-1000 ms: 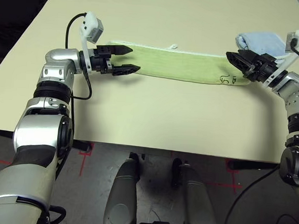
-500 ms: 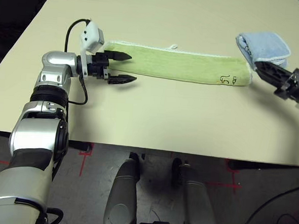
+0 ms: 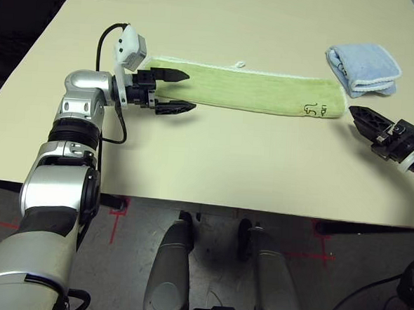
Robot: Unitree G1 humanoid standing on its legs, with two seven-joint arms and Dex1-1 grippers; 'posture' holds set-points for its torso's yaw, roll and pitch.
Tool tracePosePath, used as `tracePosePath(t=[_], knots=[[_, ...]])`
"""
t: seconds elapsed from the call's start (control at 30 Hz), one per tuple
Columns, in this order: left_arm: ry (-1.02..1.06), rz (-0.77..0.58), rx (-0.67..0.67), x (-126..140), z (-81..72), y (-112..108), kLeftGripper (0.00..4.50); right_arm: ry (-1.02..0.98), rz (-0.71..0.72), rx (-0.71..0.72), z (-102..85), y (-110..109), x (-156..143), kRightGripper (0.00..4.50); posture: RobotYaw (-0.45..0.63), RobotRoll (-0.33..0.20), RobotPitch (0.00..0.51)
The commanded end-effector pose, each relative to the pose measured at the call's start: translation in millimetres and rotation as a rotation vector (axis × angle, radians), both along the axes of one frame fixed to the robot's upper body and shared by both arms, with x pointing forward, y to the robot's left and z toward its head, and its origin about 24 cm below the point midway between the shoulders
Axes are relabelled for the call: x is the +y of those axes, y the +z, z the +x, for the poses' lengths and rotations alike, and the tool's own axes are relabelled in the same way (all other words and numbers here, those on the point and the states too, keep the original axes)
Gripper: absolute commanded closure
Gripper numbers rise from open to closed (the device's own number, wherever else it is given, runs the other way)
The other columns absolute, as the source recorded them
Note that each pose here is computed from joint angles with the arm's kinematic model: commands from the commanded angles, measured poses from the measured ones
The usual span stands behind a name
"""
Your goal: Fold the towel and set it aside.
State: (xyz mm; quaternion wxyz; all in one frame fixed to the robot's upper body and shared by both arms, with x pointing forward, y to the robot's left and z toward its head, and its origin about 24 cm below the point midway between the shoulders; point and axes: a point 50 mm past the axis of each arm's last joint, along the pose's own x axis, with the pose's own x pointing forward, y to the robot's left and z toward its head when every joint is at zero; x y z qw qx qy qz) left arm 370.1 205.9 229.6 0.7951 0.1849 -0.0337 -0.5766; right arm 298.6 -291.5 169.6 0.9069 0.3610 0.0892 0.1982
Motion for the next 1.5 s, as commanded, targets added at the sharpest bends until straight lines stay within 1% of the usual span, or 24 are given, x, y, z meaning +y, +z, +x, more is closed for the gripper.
tracePosePath(t=[0.03, 0.23, 0.4, 0.43, 0.5, 0.63, 0.83, 0.87, 1.1, 1.23, 1.33, 1.5], knots=[[-0.003, -0.004, 0.003, 2.5, -2.5, -0.9, 0.0, -0.036, 0.025, 0.023, 7.6, -5.4, 1.6, 0.02, 0.01, 0.0, 0.341], [-0.001, 0.006, 0.004, 2.5, -3.0, -0.9, 0.0, -0.04, 0.034, 0.035, 26.6, -8.1, 16.8, 0.02, 0.03, 0.0, 0.343], [0.001, 0.013, 0.001, 3.3, -3.6, 0.7, 0.0, -0.048, 0.031, 0.043, 29.9, -10.2, 19.4, 0.02, 0.03, 0.0, 0.341], [0.002, 0.015, 0.002, 3.7, -3.9, 0.6, 0.0, -0.057, 0.031, 0.047, 29.6, -11.2, 18.6, 0.18, 0.03, 0.0, 0.341], [0.005, 0.017, 0.005, 5.1, -4.1, 0.0, 0.0, -0.086, 0.027, 0.051, 28.6, -13.5, 15.3, 0.61, 0.03, 0.0, 0.341], [0.014, 0.012, 0.007, 6.7, -3.6, -1.2, 0.0, -0.104, 0.018, 0.05, 26.6, -15.4, 13.4, 2.01, 0.02, 0.0, 0.342], [0.025, 0.013, -0.018, 8.0, -2.4, -3.5, 0.0, -0.113, 0.01, 0.047, 23.2, -15.2, 10.5, 4.33, 0.02, 0.0, 0.342], [0.026, 0.013, -0.026, 7.8, -2.2, -3.7, 0.0, -0.115, 0.01, 0.047, 23.1, -15.1, 10.2, 4.46, 0.01, 0.0, 0.341], [0.038, 0.027, -0.053, 8.2, -0.8, -6.8, 0.0, -0.13, 0.003, 0.032, 21.8, -13.0, 7.7, 4.46, 0.01, 0.0, 0.339], [0.038, 0.024, -0.048, 8.0, -0.4, -7.6, 0.0, -0.161, -0.015, 0.019, 18.3, -12.3, 0.0, 4.46, 0.01, 0.0, 0.337], [0.032, 0.021, -0.043, 7.1, -0.2, -7.8, 0.0, -0.217, 0.002, -0.022, 18.0, -9.3, -7.9, 4.46, 0.0, 0.0, 0.334], [0.023, 0.021, -0.037, 4.4, 0.4, -7.4, 0.0, -0.237, 0.018, -0.077, 21.3, -1.3, -8.0, 4.46, 0.0, 0.0, 0.332]])
